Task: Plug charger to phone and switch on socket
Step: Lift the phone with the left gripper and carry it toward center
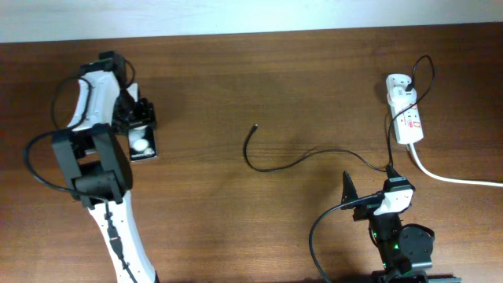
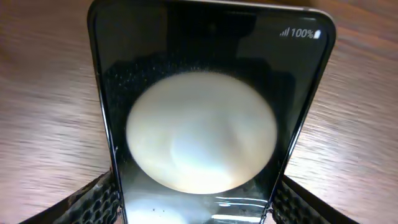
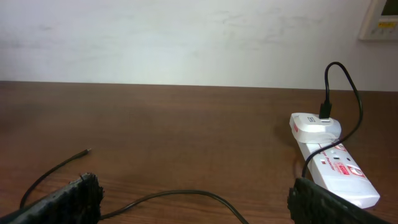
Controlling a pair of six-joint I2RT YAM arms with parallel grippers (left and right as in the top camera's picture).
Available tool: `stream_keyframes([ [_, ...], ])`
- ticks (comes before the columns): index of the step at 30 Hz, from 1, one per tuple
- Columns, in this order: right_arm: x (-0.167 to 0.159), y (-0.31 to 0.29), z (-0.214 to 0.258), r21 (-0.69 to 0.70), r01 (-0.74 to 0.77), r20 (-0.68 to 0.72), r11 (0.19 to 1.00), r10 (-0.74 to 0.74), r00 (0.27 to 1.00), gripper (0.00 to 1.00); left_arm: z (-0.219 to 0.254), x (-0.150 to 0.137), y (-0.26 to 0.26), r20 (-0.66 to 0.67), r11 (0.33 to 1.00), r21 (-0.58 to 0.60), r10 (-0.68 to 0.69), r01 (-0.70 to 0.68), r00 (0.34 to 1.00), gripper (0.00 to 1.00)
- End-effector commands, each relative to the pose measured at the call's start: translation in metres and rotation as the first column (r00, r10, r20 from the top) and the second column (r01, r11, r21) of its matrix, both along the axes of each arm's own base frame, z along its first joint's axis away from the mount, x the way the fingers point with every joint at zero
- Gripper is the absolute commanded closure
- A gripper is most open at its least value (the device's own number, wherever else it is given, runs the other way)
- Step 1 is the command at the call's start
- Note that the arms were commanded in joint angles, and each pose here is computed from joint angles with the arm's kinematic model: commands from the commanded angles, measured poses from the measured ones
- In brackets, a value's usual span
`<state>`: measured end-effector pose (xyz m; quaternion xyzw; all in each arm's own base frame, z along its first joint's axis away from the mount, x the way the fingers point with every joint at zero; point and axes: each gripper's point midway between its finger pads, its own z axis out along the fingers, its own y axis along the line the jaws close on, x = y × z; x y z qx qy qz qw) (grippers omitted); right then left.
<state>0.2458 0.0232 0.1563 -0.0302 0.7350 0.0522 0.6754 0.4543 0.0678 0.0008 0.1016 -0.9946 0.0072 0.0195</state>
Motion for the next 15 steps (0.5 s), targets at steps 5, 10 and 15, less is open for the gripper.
stream_keyframes([
  [5,0.000,0.001,-0.003,0.004,-0.001,-0.007,1.000,0.001,1.000,0.01,-0.022,-0.004,-0.104,-0.044,0.976,-0.177,-0.135,0.125,0.990,0.33],
  [10,0.000,0.001,-0.003,0.004,-0.001,-0.007,1.000,0.001,1.000,0.01,-0.022,-0.010,-0.152,-0.046,0.960,-0.186,-0.222,0.210,0.974,0.34],
  [15,0.000,0.001,-0.003,0.004,-0.001,-0.007,1.000,0.001,1.000,0.01,-0.022,-0.016,-0.177,-0.054,0.956,-0.183,-0.243,0.230,0.969,0.33],
])
